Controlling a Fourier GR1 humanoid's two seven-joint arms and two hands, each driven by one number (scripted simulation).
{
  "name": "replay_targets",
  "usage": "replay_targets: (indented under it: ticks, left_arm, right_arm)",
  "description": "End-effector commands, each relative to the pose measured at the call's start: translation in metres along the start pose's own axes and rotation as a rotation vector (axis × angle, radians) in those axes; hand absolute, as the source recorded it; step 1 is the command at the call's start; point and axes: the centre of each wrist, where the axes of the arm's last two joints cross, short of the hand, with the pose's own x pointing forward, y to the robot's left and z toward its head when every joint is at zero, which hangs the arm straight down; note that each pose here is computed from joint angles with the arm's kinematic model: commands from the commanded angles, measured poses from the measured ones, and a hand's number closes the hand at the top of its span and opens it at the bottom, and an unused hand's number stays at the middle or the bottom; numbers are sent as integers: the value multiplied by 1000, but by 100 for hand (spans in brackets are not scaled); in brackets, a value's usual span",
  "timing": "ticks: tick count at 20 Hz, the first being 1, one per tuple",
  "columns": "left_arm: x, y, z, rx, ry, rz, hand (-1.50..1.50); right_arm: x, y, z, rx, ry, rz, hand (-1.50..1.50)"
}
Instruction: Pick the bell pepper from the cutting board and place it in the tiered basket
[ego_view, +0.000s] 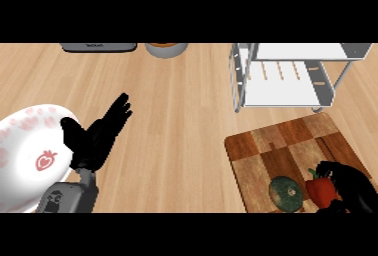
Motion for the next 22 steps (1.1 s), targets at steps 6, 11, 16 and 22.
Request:
replay_targets:
  ticks: [6, 11, 16, 22]
  left_arm:
    - [4, 22, 4, 22, 7, -7, 0]
    - [-4, 17, 8, 42, 18, -2, 0]
    - [5, 15, 1, 11, 1, 3, 0]
    - [-1, 7, -8, 12, 20, -3, 0]
  right_arm:
    - [-5, -99, 14, -223, 1, -256, 150]
    - [12, -175, 55, -370, -119, -280, 150]
    - [42, -231, 84, -487, -181, -273, 150]
    - [75, -282, 103, -571, -206, -248, 150]
